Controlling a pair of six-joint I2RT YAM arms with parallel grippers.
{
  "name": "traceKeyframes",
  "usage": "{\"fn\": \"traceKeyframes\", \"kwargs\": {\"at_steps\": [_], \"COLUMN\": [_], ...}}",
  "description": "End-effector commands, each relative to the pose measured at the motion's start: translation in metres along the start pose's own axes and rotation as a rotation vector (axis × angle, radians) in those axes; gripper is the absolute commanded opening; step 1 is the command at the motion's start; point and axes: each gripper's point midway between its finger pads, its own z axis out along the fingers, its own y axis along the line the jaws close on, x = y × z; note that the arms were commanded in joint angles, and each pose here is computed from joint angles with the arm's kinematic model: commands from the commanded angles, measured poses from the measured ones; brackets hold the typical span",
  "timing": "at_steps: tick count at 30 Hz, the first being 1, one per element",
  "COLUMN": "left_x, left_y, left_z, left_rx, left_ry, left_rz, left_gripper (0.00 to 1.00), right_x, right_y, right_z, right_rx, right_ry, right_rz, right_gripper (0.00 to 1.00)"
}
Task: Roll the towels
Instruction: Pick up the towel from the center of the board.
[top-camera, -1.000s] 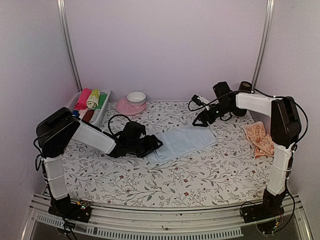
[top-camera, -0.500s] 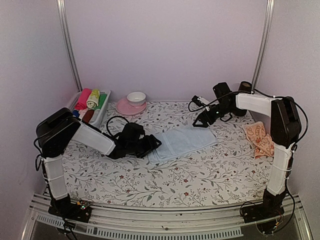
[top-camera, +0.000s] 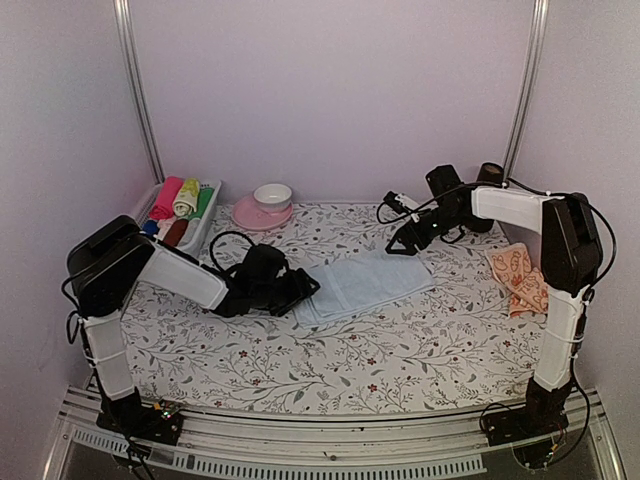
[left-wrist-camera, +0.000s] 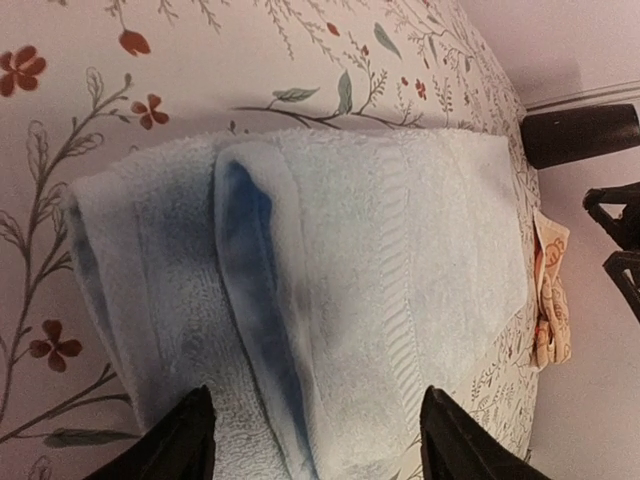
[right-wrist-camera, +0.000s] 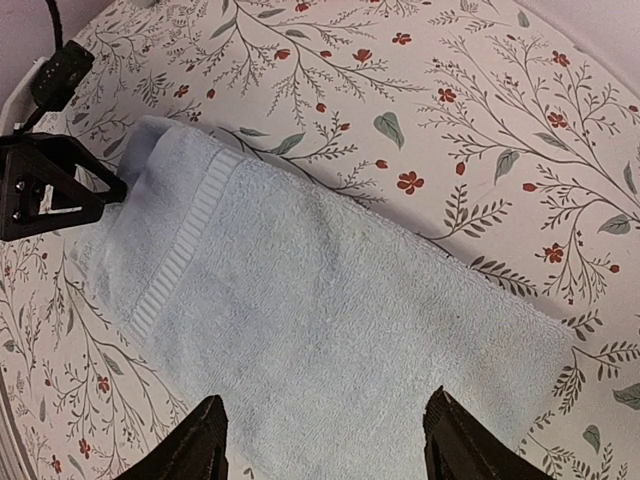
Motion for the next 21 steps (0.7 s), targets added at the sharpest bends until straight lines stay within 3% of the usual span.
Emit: {"fn": "traceKeyframes", "kwargs": {"at_steps": [1, 10, 21], "left_x": [-0.004, -0.022, -0.046], "left_y": [0.006, 0.013, 0.072], "left_z": [-0.015, -0.008, -0.014], "left_rx": [-0.056, -0.116, -0.286], "left_ry": [-0.036, -0.077, -0.107], "left_rz": [0.021, 0.051, 0.057], "left_gripper": [0.71, 0.72, 0.7], "right_x": [-0.011, -0.011, -0.01], "right_y": [0.003, -0.008, -0.016], "right_z": [-0.011, -0.011, -0.013], "right_rx": [0.01, 0.075, 0.121], "right_ry": [-0.036, -0.029, -0.02], "right_rz": [-0.023, -0.016, -0.01], "right_gripper": [0.67, 0.67, 0.67]}}
